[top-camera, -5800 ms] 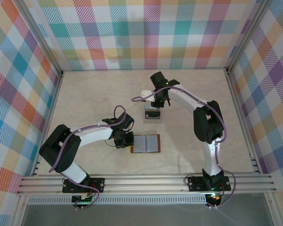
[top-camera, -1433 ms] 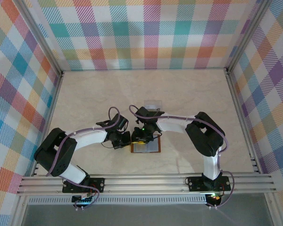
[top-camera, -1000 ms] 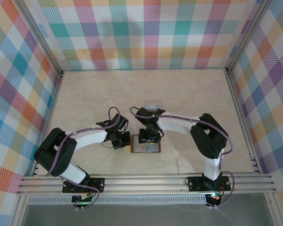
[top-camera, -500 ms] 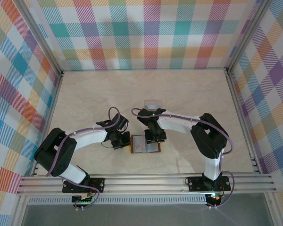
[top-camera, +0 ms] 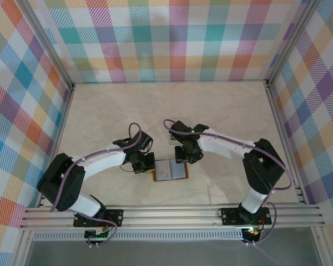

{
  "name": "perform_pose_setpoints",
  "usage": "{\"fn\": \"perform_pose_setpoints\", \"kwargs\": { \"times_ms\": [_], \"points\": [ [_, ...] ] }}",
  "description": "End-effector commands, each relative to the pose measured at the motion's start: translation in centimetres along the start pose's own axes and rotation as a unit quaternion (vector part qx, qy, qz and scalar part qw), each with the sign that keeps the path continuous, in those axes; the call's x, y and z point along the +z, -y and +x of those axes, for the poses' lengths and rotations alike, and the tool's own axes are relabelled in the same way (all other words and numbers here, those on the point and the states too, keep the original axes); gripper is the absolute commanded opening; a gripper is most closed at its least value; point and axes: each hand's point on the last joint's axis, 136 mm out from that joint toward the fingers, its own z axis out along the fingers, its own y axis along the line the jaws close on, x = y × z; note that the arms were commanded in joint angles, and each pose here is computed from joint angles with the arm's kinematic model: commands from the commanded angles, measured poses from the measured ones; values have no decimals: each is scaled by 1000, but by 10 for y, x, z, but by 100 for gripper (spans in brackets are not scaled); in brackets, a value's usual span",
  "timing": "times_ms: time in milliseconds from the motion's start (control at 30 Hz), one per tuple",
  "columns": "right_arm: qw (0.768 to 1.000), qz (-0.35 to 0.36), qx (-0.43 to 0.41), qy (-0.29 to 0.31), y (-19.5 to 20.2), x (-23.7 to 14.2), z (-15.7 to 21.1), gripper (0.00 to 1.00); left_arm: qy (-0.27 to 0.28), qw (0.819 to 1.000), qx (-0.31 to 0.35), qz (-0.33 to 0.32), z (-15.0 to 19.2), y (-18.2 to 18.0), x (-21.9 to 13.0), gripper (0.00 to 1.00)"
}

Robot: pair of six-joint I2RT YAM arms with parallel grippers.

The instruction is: Take the credit cards out of the card holder

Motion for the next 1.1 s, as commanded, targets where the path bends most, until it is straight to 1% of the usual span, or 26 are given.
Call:
{"fn": "perform_pose_setpoints", "kwargs": {
  "times_ms": [0, 133, 233, 333, 500, 633, 733, 1067],
  "points": [
    [995, -97, -3, -16, -26, -5, 4, 33, -2, 1000, 0, 5, 1, 11, 0, 7],
    [979, -200, 10, -43, -52, -3, 6, 24, -8, 1000, 0, -4, 1, 11, 10, 7],
    [970, -233, 15, -63, -60, 4, 9, 22, -13, 1000, -2, -12, 3, 7, 17, 7],
    [966, -247, 13, -78, -65, 11, 11, 21, -15, 1000, -4, -23, 4, 2, 22, 7],
    [966, -242, 17, -93, -62, 28, 12, 20, -20, 999, -3, -33, 3, -2, 28, 7],
    [965, -242, 23, -100, -61, 38, 13, 20, -20, 998, 1, -54, 3, -9, 30, 7],
    [968, -229, 26, -98, -56, 44, 13, 22, -20, 998, 5, -65, 2, -12, 30, 7],
    [967, -229, 31, -106, -55, 58, 15, 23, -23, 998, 7, -66, 3, -14, 32, 7]
  ]
}}
